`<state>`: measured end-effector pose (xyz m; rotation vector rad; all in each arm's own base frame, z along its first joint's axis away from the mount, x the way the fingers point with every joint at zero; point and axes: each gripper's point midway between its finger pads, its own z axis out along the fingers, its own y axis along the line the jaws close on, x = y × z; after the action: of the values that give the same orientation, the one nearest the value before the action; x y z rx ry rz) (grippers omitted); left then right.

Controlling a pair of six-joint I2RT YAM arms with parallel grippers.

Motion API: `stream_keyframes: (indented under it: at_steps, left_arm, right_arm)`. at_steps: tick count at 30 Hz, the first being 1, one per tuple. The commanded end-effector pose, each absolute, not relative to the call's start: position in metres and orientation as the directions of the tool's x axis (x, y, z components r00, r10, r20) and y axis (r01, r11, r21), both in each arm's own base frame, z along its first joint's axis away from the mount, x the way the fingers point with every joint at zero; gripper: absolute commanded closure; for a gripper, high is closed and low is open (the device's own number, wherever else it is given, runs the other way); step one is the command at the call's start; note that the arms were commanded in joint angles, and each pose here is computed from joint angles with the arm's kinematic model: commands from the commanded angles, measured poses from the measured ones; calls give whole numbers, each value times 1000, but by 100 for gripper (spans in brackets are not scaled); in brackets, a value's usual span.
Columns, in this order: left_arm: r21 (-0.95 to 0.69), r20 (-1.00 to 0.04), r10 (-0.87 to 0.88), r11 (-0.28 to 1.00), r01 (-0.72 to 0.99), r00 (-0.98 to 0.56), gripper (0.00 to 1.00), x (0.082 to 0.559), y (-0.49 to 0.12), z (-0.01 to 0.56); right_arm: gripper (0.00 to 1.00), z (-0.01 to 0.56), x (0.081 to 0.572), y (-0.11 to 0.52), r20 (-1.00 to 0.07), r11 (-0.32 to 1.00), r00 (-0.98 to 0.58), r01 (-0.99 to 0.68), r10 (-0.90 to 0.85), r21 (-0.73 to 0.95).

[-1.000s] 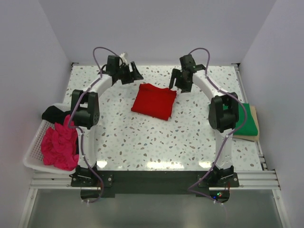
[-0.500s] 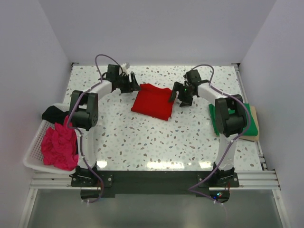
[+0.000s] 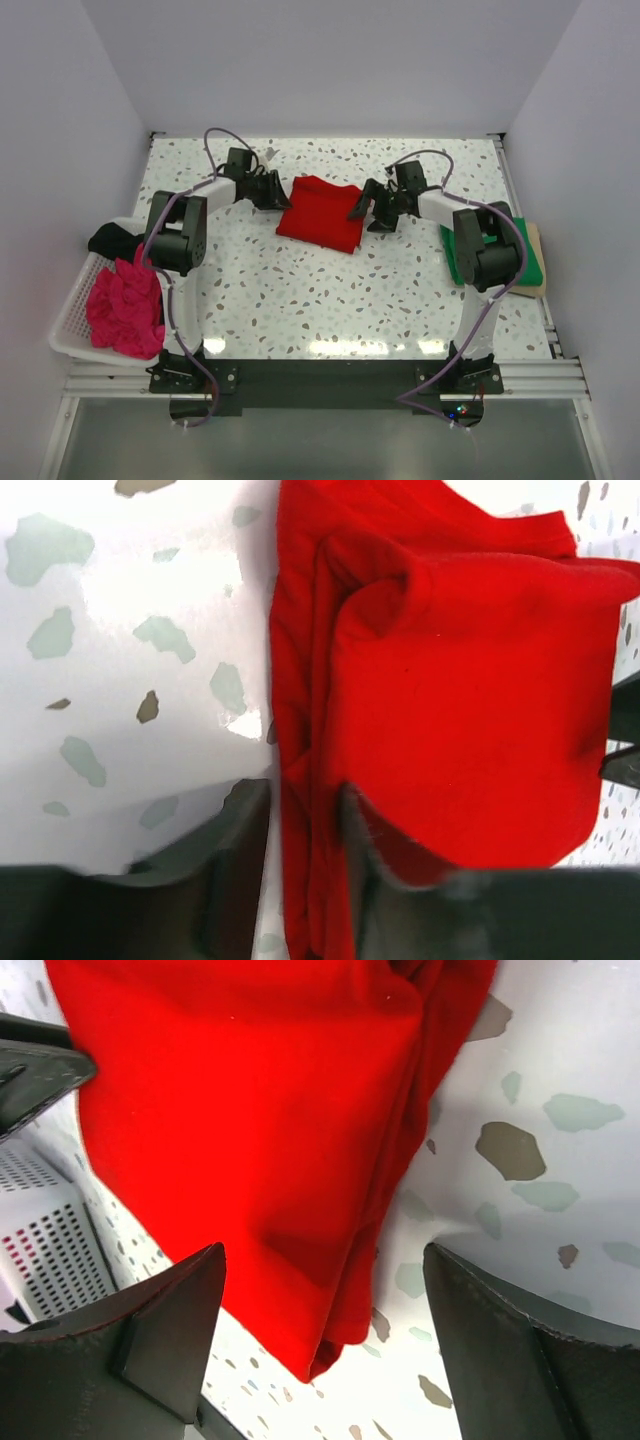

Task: Fold and stack the t-shirts
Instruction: Neatly place the folded tshirt to the corner

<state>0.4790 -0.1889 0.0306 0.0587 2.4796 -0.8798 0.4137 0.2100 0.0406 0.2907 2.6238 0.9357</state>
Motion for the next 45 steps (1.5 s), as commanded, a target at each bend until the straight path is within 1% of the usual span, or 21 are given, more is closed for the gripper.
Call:
stream_keyframes:
  at_steps: [1,4,7,12,18,20,23,24,25,26,27,28,30,31,33,34,35,36,37,41,45]
  left_arm:
    - [-546,-424,-91,819,174,-901,69,459,-181,15]
    - [-535,-382,-82,832,148,-921,79,447,-176,1]
    - [-539,-354,-77,831,136,-932,84,437,-176,-7]
    - [-545,-345,-57,825,151,-937,85,430,-178,-10]
    - [-560,-344,-43,811,168,-938,86,428,-182,-8]
    - [-567,-342,-43,806,170,-939,86,427,-184,-7]
    - [-575,-342,-37,798,179,-939,86,426,-188,-6]
    - [-576,-352,-34,795,187,-935,86,427,-190,-4]
    - [-578,-352,-34,794,189,-935,85,426,-191,-4]
    - [-581,-354,-36,792,189,-935,84,427,-191,-3]
    - [-590,-357,-37,784,195,-933,82,427,-194,0]
    - [-595,-357,-44,781,191,-933,72,428,-195,2]
    - [-601,-373,-57,775,195,-926,59,431,-196,9]
    - [-603,-380,-60,773,198,-923,53,432,-197,12]
    - [-597,-409,-76,776,203,-909,47,439,-196,25]
    - [-596,-415,-82,777,202,-906,45,440,-196,29]
    - [-592,-434,-89,778,209,-897,43,444,-196,39]
    - [-587,-441,-94,782,208,-892,41,445,-194,42]
    - [-589,-444,-98,781,207,-891,40,446,-194,46]
    - [-590,-467,-111,778,216,-877,40,448,-193,62]
    - [-591,-475,-118,777,216,-872,40,446,-193,69]
  right_arm:
    - [16,37,414,211,-272,751,-909,64,316,658]
    - [17,25,413,206,-285,763,-902,71,325,643]
    - [17,12,412,205,-281,760,-897,89,343,643]
    - [19,3,424,208,-304,753,-882,83,361,652]
    - [25,-14,429,225,-277,760,-904,75,325,645]
    - [30,-21,425,230,-267,765,-912,73,310,639]
    - [44,-25,421,231,-251,766,-918,83,308,637]
    - [53,-25,421,231,-253,769,-917,83,308,634]
    - [58,-25,421,232,-255,770,-917,80,306,633]
    - [62,-23,422,232,-263,770,-916,75,305,633]
    - [75,-21,418,231,-256,780,-921,77,294,621]
    - [84,-16,423,230,-270,787,-918,69,291,613]
    - [100,-7,420,225,-277,814,-923,60,265,578]
    - [100,2,429,220,-313,833,-913,52,263,551]
    - [100,11,423,210,-315,874,-924,38,215,484]
    - [100,24,434,203,-355,897,-912,30,205,441]
    - [100,30,435,198,-362,912,-914,23,185,409]
    - [100,31,423,188,-328,936,-934,20,143,350]
    - [100,46,433,187,-354,943,-926,6,131,333]
    - [100,68,431,162,-359,983,-932,-8,59,183]
    - [100,77,413,143,-306,997,-950,-71,-59,29]
